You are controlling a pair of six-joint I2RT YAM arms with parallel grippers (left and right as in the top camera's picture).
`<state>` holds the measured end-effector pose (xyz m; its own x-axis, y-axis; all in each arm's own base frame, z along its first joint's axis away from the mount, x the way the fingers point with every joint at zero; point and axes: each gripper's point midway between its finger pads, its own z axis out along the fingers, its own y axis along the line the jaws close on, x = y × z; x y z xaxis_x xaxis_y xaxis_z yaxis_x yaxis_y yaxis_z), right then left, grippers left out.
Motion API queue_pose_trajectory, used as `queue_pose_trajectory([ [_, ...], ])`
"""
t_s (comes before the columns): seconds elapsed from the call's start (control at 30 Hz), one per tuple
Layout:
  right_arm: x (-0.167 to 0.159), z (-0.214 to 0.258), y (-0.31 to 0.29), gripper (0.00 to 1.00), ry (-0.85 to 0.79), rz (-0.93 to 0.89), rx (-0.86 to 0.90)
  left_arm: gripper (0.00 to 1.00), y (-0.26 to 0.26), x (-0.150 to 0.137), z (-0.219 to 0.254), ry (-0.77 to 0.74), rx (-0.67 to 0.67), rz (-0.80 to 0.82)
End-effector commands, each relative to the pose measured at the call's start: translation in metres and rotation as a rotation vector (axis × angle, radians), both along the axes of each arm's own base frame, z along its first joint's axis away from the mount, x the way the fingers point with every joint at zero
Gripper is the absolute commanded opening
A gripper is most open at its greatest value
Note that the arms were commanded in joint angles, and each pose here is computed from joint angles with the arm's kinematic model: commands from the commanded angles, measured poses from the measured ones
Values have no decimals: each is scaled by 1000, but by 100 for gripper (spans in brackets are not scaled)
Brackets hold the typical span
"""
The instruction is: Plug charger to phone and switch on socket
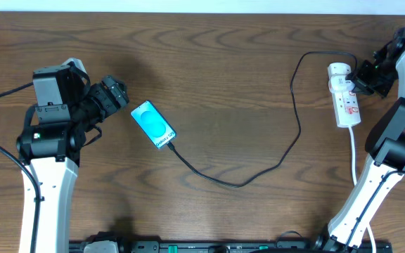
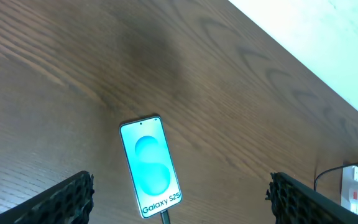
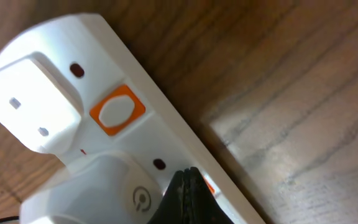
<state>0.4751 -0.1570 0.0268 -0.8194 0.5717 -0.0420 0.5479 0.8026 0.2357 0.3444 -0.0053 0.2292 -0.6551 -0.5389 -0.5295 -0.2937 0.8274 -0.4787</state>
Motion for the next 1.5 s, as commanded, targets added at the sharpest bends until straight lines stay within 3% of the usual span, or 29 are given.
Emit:
queue_pose_trajectory([
  [0.0,21,-2,88,1,-71,77,342,91,4,0,-1,1,24,0],
  [0.9,20,-1,80,1,-75,56,354,91,4,0,-1,1,24,0],
  [1.47,-1,-8,66,1,9,49,305,91,4,0,-1,1,24,0],
])
